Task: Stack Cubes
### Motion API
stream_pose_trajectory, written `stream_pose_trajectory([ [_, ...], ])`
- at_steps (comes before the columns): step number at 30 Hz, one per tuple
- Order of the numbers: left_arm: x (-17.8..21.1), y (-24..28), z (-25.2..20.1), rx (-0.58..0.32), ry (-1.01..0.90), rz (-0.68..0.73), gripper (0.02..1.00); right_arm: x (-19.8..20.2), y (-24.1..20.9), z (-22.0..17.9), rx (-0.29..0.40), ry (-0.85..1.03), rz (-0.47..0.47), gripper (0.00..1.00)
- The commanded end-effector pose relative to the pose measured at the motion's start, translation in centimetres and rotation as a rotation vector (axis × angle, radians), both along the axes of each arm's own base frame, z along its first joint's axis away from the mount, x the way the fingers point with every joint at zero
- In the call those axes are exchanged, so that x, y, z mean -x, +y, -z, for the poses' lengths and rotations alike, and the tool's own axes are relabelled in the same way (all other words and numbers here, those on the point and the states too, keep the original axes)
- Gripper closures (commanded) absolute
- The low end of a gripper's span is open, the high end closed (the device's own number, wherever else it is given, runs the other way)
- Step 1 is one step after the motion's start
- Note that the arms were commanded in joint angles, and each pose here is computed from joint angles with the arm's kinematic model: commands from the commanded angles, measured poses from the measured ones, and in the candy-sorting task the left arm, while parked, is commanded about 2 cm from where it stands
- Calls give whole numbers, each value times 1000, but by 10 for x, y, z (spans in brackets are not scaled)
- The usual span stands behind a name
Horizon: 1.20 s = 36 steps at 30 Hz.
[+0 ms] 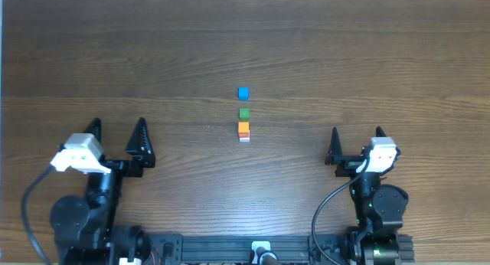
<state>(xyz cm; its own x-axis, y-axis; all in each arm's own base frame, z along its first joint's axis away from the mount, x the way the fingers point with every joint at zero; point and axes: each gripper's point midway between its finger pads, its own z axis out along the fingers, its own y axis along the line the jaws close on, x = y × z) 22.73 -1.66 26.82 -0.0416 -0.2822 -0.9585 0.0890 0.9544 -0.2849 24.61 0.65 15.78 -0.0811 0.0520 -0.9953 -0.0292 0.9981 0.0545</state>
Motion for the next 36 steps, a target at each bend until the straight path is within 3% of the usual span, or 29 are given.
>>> stream_pose_trajectory([
  [1, -1, -9, 14, -104, -33, 54, 31, 0, 1, 1, -1, -5, 0, 7],
  [10, -2, -24, 46, -124, -79, 140, 27, 0, 1, 1, -1, -5, 0, 7],
  [25, -12, -30, 105, -142, 28, 171, 20, 0, 1, 1, -1, -5, 0, 9],
  [36, -12, -30, 105, -142, 20, 173, 18, 0, 1, 1, -1, -5, 0, 9],
])
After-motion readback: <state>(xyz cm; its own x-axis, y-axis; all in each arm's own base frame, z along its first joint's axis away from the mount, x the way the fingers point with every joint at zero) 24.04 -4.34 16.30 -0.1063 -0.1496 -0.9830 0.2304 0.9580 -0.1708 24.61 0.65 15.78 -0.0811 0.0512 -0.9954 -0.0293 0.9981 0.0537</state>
